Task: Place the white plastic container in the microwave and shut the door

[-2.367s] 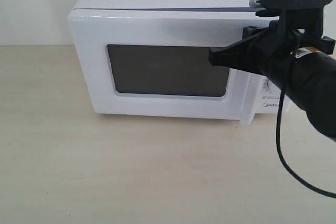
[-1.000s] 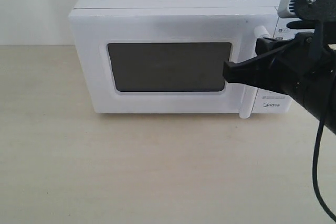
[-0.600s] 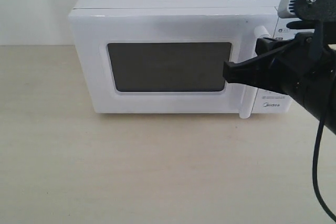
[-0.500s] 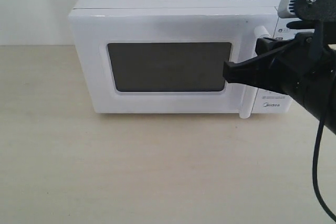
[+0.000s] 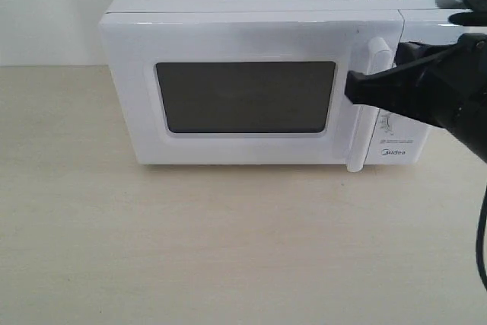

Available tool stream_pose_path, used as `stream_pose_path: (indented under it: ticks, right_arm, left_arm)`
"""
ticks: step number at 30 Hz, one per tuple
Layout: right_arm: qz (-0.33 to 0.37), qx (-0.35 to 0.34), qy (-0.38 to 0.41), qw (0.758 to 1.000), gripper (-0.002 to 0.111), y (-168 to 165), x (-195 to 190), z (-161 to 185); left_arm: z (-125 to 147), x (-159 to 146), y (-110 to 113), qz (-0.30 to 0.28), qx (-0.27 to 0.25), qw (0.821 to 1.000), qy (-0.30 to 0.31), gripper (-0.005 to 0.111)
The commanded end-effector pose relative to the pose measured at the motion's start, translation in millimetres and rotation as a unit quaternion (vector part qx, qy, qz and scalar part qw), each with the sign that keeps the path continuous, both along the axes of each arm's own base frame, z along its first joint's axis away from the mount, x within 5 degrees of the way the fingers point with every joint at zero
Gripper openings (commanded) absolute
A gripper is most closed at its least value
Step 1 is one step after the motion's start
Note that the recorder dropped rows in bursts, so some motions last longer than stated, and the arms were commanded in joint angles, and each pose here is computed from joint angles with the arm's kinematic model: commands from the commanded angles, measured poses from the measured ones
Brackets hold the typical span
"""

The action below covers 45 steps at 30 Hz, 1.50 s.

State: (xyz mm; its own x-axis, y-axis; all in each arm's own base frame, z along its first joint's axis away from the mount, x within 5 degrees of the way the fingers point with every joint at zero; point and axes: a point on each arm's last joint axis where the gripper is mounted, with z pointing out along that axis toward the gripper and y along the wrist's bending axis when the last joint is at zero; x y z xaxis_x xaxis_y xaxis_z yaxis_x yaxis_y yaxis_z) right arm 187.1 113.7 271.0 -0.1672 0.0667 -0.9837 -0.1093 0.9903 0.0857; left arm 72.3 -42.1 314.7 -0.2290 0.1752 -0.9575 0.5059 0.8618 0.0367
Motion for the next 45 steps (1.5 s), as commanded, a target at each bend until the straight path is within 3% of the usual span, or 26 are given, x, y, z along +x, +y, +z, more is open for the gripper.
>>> stream_pose_path:
  ticks: [1, 8, 11, 15, 22, 29, 37, 45]
  right_arm:
    - [-0.033, 0.005, 0.007, 0.999, 0.0, -24, -10, 11]
    - [-0.031, 0.02, -0.008, 0.999, 0.0, -70, -33, 21]
    - [-0.073, 0.036, -0.042, 0.996, 0.0, -105, -63, 17]
    - [-0.138, 0.051, -0.103, 0.984, 0.0, -127, -107, -4]
    - [-0.151, 0.05, -0.07, 0.985, 0.0, -128, -118, -57]
    - [-0.124, 0.055, -0.061, 0.989, 0.0, -123, -118, -59]
    - [-0.076, -0.011, -0.056, 0.995, 0.0, -116, -119, -61]
    - [-0.082, 0.014, -0.095, 0.992, 0.0, -116, -128, -56]
  left_arm:
    - [-1, -1, 0, 0.001, -0.002, 1.0, 0.002, 0.004]
    - [-1, -1, 0, 0.001, -0.002, 1.0, 0.002, 0.004]
    - [-1, -1, 0, 0.001, -0.002, 1.0, 0.002, 0.004]
    - [-1, -1, 0, 0.001, -0.002, 1.0, 0.002, 0.004]
    - [-1, -1, 0, 0.001, -0.002, 1.0, 0.002, 0.004]
    - [-1, -1, 0, 0.001, -0.002, 1.0, 0.002, 0.004]
    - [-1, -1, 0, 0.001, -0.002, 1.0, 0.002, 0.004]
    - [-1, -1, 0, 0.001, -0.002, 1.0, 0.002, 0.004]
